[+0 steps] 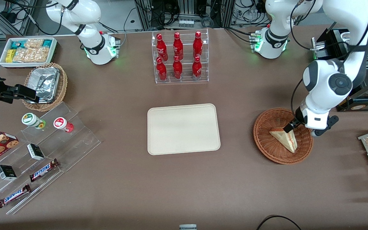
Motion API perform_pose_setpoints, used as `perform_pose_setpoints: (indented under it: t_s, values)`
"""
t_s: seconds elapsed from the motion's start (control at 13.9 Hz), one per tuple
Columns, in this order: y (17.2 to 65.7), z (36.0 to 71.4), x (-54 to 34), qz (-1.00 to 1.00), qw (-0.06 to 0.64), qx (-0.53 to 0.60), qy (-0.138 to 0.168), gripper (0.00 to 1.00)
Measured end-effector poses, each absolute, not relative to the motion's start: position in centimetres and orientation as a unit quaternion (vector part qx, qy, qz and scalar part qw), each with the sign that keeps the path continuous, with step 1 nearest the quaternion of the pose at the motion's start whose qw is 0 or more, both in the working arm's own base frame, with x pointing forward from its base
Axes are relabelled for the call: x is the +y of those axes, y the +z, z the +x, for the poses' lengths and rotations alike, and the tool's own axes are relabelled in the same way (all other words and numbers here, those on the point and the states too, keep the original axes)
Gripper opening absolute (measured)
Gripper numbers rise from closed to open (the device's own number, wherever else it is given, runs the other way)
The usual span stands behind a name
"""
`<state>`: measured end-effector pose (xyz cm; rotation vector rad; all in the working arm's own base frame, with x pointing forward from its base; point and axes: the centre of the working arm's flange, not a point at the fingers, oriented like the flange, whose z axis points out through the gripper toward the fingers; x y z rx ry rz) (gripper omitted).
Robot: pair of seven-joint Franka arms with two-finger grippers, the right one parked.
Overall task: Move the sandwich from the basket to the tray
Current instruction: 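Close the left gripper on the wrapped sandwich and lift it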
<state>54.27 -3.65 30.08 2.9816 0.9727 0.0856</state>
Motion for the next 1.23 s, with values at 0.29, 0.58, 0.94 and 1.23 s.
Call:
perform_pose_setpoints:
  t_s: [0.29, 0.58, 0.94, 1.23]
  values:
    - [27.5, 54.6, -3.7, 0.945, 0.006, 0.326, 0.028, 1.00]
    - [25.9, 54.8, -3.8, 0.943, 0.008, 0.331, 0.029, 0.97]
    - [25.3, 54.9, -4.4, 0.940, 0.010, 0.341, 0.027, 0.53]
    - [28.6, 56.1, -6.9, 0.949, -0.001, 0.314, 0.015, 0.30]
